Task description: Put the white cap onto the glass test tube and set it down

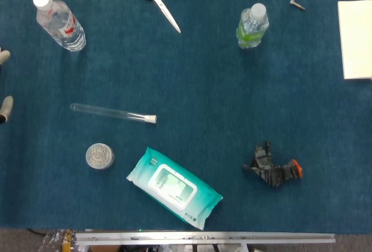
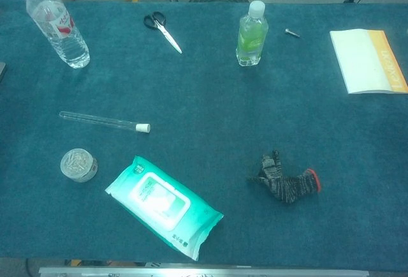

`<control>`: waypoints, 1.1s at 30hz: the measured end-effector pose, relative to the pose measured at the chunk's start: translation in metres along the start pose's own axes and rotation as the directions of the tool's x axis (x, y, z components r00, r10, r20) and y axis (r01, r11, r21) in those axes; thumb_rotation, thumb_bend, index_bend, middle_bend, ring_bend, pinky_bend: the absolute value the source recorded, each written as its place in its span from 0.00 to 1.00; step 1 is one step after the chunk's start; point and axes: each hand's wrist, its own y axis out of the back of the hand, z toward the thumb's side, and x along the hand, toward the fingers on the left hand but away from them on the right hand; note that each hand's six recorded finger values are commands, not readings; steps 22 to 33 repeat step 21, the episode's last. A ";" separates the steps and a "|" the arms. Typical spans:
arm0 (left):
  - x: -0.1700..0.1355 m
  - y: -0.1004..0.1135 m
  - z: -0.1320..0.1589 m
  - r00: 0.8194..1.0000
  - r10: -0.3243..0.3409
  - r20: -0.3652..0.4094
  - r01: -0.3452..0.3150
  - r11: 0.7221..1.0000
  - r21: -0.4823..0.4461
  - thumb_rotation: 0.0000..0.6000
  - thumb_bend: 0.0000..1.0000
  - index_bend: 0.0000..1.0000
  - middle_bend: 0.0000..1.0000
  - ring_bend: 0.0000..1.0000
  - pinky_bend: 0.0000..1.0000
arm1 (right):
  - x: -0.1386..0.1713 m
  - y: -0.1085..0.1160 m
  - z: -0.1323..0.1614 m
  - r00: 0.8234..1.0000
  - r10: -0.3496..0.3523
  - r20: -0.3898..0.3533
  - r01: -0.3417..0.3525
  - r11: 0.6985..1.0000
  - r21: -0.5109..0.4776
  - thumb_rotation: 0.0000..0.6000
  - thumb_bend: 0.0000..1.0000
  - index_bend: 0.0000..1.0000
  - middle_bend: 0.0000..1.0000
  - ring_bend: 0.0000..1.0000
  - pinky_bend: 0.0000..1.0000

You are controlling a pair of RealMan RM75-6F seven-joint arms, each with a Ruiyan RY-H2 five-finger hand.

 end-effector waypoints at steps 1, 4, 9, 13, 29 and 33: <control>-0.003 0.002 0.001 1.000 0.013 0.002 -0.013 1.000 -0.002 1.00 0.34 0.17 0.10 0.00 0.09 | 0.003 0.001 -0.005 1.000 -0.004 0.013 0.004 1.000 0.001 1.00 0.45 0.29 0.31 0.12 0.21; -0.009 0.002 0.001 1.000 0.024 0.004 -0.024 1.000 -0.007 1.00 0.34 0.18 0.10 0.00 0.09 | 0.012 0.006 -0.019 0.998 -0.024 0.057 0.024 1.000 0.007 1.00 0.46 0.29 0.31 0.12 0.21; -0.014 0.004 0.000 1.000 0.030 -0.003 -0.030 0.999 -0.013 1.00 0.34 0.19 0.11 0.00 0.09 | 0.021 0.014 -0.036 0.993 -0.047 0.111 0.046 0.999 0.015 1.00 0.47 0.29 0.31 0.12 0.21; -0.016 0.007 0.000 0.999 0.042 -0.002 -0.042 0.999 -0.019 1.00 0.34 0.19 0.11 0.00 0.09 | 0.022 0.018 -0.042 0.990 -0.065 0.128 0.063 0.998 0.016 1.00 0.48 0.29 0.31 0.12 0.21; -0.016 0.009 0.005 0.999 0.046 0.011 -0.046 0.999 -0.017 1.00 0.34 0.20 0.12 0.00 0.09 | 0.025 0.024 -0.049 0.985 -0.084 0.151 0.083 0.996 0.013 1.00 0.48 0.29 0.31 0.12 0.21; -0.016 0.009 0.005 0.999 0.046 0.011 -0.046 0.999 -0.017 1.00 0.34 0.20 0.12 0.00 0.09 | 0.025 0.024 -0.049 0.985 -0.084 0.151 0.083 0.996 0.013 1.00 0.48 0.29 0.31 0.12 0.21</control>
